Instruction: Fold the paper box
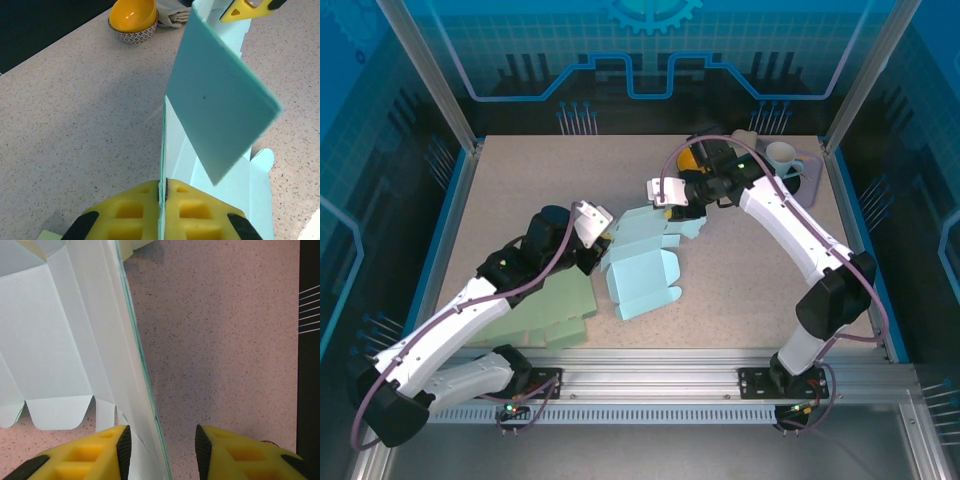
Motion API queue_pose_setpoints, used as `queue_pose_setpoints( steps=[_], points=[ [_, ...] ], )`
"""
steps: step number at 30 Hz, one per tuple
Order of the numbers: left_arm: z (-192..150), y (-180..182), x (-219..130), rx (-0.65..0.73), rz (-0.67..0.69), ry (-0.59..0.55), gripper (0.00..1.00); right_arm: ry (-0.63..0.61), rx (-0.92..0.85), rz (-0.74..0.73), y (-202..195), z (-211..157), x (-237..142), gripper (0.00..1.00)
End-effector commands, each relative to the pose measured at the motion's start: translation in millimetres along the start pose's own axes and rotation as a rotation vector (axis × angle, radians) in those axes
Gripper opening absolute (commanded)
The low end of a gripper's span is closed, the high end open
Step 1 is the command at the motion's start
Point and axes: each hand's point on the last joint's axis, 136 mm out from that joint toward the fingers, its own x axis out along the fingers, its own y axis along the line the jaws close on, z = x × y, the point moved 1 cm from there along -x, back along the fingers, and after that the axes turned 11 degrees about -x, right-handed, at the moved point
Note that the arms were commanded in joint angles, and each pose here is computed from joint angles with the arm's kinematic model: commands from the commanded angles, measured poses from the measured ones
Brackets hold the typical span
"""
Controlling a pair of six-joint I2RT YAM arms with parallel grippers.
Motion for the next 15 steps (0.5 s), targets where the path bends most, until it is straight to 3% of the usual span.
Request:
queue_pose_setpoints(
  steps=[1, 8, 15],
  points=[
    [-0.5, -3.0, 2.6, 0.033, -0.007, -0.012, 0.0, -0.009, 0.008, 0.014, -0.4, 1.7, -4.6, 0.38],
    [-1.6, -2.3, 4.9, 0.035, -0.003, -0.004, 0.0, -0.002, 0.0, 0.016, 2.2, 1.0, -9.2, 0.37],
    [-2.5, -2.3, 5.6, 0.036, -0.001, -0.001, 0.0, 0.005, -0.003, 0.011, 3.2, -0.6, -12.3, 0.28]
  ],
)
